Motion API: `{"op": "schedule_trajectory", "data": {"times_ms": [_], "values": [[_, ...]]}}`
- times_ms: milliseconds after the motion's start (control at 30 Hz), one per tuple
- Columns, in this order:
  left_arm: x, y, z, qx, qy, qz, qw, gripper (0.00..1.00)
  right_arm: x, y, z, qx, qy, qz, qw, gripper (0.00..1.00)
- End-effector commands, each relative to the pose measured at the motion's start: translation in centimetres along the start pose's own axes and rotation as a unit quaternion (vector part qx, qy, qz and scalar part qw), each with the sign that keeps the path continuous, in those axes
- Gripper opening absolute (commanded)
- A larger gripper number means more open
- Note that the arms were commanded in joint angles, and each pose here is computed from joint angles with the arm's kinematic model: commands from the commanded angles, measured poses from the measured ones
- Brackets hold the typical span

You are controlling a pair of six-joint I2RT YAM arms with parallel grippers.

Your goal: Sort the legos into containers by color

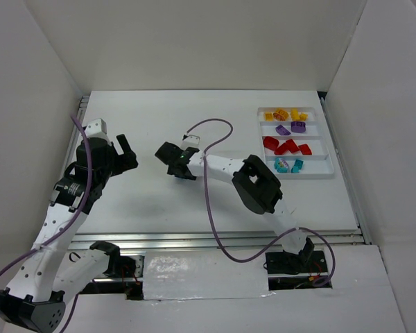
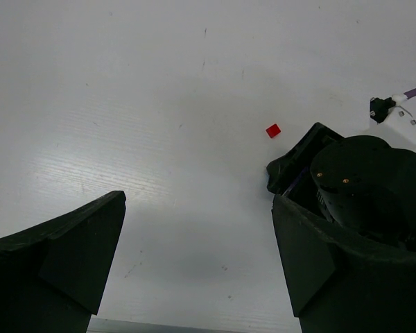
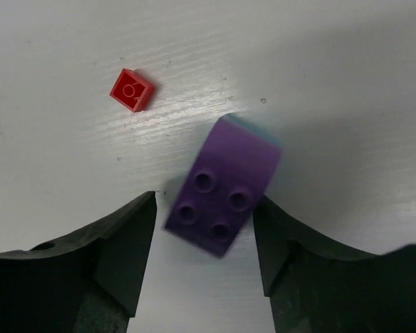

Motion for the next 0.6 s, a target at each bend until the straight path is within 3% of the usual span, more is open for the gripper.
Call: {"op": "schedule_trajectory", "data": {"times_ms": [0,100,133,167,200,300,333,400,433,533,567], "values": [[0.5,1.4,-0.3,0.002,-0.016,-0.031,0.999,0.99,0.5,1.0,1.1,-0.027,0.024,-0.02,0.999,0.63],[0.5,1.4,-0.3,0.002,-0.016,-0.031,0.999,1.0,1.0,1.3,1.0,-0.028,0.029,-0.025,0.999,0.47],[0.5,1.4,-0.3,0.002,-0.017,-0.032,0.999,1.0,1.2,1.3,0.8,-0.028,0.031,-0.026,0.999,0.28],[0.5,1.4,-0.4,0.002,-0.017,-0.032,0.999,1.0,1.4,1.4,0.7,-0.028,0.033,-0.028,0.999,0.22],[0.5,1.4,-0.4,0.002,-0.017,-0.032,0.999,1.0,1.9,1.6,0.4,-0.023,0.037,-0.029,0.999,0.04],[0.5,1.3,-0.3,0.001,-0.017,-0.03,0.999,0.99,2.4,1.4,-0.5,0.012,0.065,-0.032,0.997,0.0],[0.5,1.4,-0.4,0.002,-0.017,-0.032,0.999,0.99,3.9,2.5,0.2,0.005,0.11,-0.047,0.993,0.0],[0.4,1.3,-0.4,0.0,-0.019,-0.029,0.999,1.0,3.8,2.2,-2.0,0.045,0.117,-0.05,0.991,0.0],[0.4,1.3,-0.4,-0.001,-0.02,-0.03,0.999,0.99,5.6,3.9,-1.6,0.033,0.161,-0.076,0.984,0.0],[0.4,1.3,-0.9,-0.007,-0.047,-0.028,0.998,1.0,8.3,4.9,-3.7,0.089,0.245,-0.082,0.962,0.0],[0.3,0.8,-1.7,-0.015,-0.088,-0.013,0.996,0.99,8.3,3.7,-5.2,0.128,0.272,-0.065,0.952,0.0]]}}
Point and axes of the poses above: each gripper's point midway between its finger pads, its own x axis back along the fingers, its own z axis along the line the jaws close on, y = z × x, the point moved 8 cm from there along x, back along the fingers, and after that the axes turned 3 degrees about -x, right-handed, at the moved point
